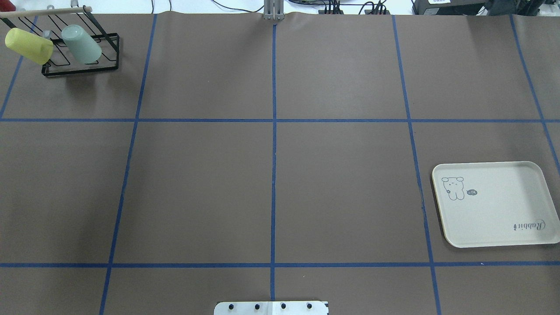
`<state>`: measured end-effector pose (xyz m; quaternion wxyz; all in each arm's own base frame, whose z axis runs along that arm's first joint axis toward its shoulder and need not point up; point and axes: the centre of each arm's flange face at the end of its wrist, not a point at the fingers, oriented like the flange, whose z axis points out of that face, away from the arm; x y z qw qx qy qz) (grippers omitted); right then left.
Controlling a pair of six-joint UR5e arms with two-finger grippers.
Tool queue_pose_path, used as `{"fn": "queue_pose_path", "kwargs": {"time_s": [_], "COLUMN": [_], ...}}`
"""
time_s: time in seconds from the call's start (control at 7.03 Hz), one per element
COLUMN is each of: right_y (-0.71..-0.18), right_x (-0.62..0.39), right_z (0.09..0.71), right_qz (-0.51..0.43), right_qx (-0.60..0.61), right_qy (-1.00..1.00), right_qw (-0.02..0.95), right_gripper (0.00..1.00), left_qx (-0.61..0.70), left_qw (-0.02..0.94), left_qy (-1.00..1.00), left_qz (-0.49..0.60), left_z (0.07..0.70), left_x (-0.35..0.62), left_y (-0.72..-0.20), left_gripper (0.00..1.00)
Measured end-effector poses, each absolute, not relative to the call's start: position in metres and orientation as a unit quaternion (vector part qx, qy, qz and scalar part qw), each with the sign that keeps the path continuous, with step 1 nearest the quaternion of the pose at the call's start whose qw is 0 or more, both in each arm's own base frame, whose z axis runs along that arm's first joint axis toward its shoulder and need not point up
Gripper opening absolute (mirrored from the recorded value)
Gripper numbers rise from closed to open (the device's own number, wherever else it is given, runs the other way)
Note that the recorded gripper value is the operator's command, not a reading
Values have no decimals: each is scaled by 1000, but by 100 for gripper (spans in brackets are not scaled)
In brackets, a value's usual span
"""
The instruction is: Left arm grabs green cup and hands to right arm on tray
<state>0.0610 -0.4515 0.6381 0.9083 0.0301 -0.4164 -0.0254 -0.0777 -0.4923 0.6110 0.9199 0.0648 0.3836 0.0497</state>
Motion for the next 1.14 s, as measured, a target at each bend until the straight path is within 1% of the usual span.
{"fn": "queue_pose_path", "kwargs": {"time_s": [0.57, 0.71, 1.0, 1.14], "right_y": [-453, -454, -455, -455], "right_x": [61, 61, 61, 61], "right_z": [635, 635, 634, 634], "right_qz": [-27, -27, -27, -27], "right_qx": [34, 35, 35, 36], "right_qy": [-415, -415, -414, -415], "right_qw": [909, 909, 909, 909], "right_gripper": [100, 100, 100, 100], "left_qx": [72, 75, 83, 89], "left_qw": [920, 922, 936, 938], "left_qy": [382, 378, 337, 328], "left_qz": [49, 48, 56, 65], "left_z": [599, 582, 514, 483], "left_x": [-79, -80, -80, -63], "left_y": [-500, -514, -566, -580], "left_gripper": [100, 100, 100, 100]}}
